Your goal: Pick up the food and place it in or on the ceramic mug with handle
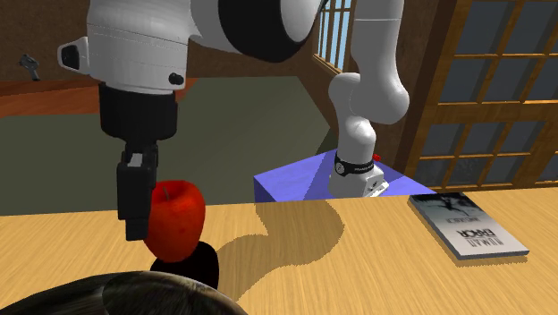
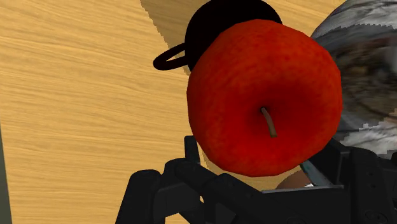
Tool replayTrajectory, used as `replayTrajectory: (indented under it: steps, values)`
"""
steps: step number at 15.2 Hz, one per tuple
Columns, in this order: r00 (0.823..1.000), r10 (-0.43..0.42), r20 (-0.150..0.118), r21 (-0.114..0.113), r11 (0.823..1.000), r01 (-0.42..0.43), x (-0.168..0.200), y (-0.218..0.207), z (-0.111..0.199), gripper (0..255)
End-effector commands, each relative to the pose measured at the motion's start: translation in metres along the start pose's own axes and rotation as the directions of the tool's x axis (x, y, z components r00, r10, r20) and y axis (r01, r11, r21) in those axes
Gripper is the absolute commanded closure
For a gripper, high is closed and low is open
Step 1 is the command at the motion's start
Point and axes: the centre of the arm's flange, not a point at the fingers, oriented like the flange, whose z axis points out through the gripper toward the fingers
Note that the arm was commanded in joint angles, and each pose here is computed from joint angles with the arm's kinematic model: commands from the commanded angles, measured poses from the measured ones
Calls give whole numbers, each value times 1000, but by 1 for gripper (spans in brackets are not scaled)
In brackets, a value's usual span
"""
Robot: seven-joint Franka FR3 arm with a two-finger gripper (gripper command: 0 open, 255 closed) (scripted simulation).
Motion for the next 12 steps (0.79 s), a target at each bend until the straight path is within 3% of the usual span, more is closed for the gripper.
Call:
replayTrajectory:
  steps: [1, 3, 11, 12]
  values:
    - [1000, 0, -1, 0, 1000, 0, -2, 1, 10, 255]
    - [1000, 0, -1, 0, 1000, 0, -5, 2, 22, 255]
    - [1000, 0, -1, 0, 1000, 0, -5, 2, 22, 255]
    - [1000, 0, -1, 0, 1000, 0, -5, 2, 22, 0]
